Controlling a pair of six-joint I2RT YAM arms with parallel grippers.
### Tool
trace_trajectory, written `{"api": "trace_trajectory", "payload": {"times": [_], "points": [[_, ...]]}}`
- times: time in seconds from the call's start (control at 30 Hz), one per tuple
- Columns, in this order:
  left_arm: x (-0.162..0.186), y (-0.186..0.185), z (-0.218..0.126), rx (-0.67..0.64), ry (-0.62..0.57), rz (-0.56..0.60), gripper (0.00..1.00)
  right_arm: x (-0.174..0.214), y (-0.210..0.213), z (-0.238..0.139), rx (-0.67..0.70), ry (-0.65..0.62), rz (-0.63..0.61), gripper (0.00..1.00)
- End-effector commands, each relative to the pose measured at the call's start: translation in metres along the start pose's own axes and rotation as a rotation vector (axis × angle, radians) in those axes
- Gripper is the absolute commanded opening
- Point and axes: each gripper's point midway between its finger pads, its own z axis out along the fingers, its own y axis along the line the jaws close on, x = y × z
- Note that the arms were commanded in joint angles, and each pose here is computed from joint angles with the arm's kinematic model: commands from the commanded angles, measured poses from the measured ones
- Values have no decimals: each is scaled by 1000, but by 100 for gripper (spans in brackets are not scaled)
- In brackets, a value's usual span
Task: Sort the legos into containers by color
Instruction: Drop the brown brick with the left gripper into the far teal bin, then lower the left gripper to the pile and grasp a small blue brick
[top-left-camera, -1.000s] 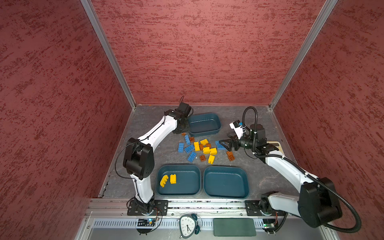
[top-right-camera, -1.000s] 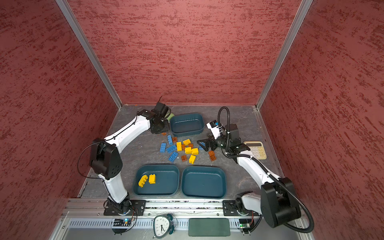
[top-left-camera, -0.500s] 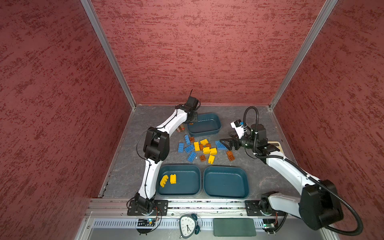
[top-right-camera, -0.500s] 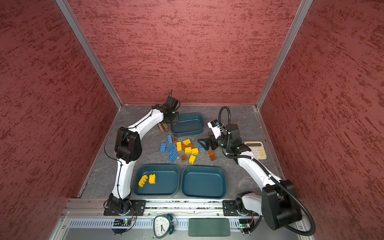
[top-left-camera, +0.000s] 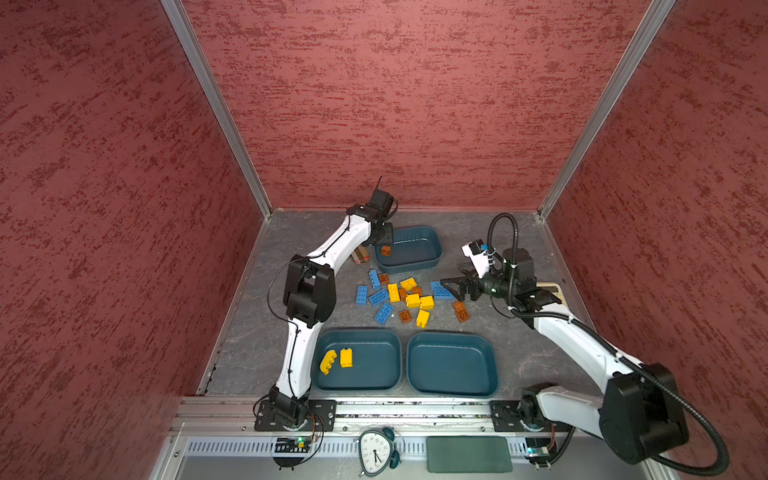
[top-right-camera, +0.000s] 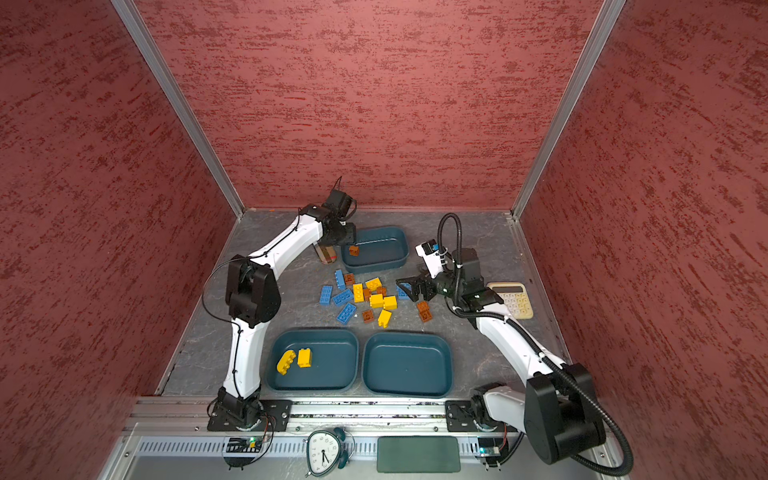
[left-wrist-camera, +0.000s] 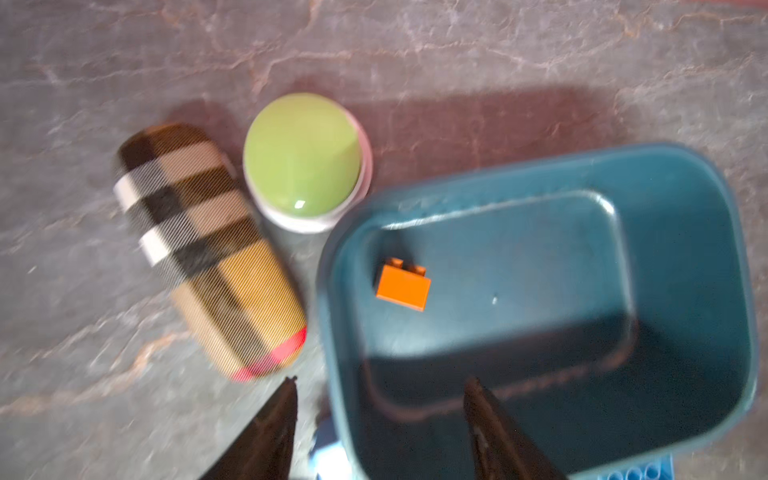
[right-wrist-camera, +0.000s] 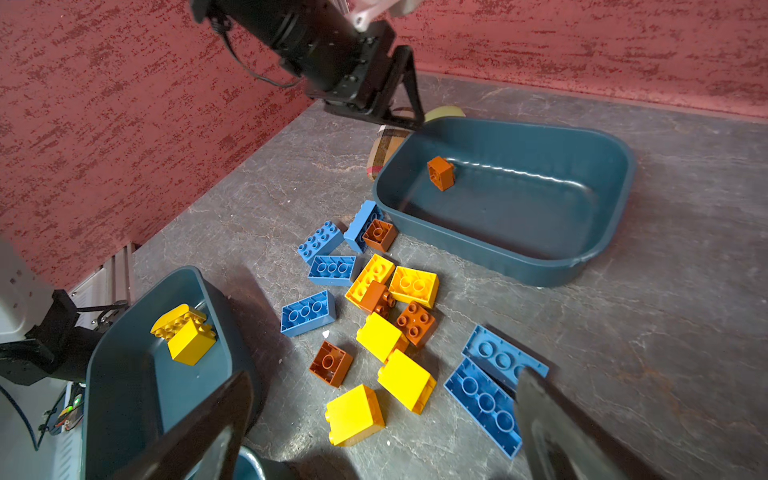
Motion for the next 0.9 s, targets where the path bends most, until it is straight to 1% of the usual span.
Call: {"api": "trace_trajectory", "payload": {"times": [0.0,0.1,0.2,0.37,0.53,0.87], "points": [[21,14,-31,-3,24,-10,66,-2,4,-1,-23,-3,-14,99],[52,29,-40,-29,61,-15,67,0,5,1,-39,8,-5,99],[82,42,-41,-54,97,-23,67,2,5,2,-46,14,-1,99],[118,56,-24,-76,165,-27,65,4,7,4,-69,20,12,99],[135,56,-5,-62,199,-35,63,7,8,4,-75,21,27,99],[159,60,29,-70,275,-41,55,13,7,2,-55,33,37,99]]}}
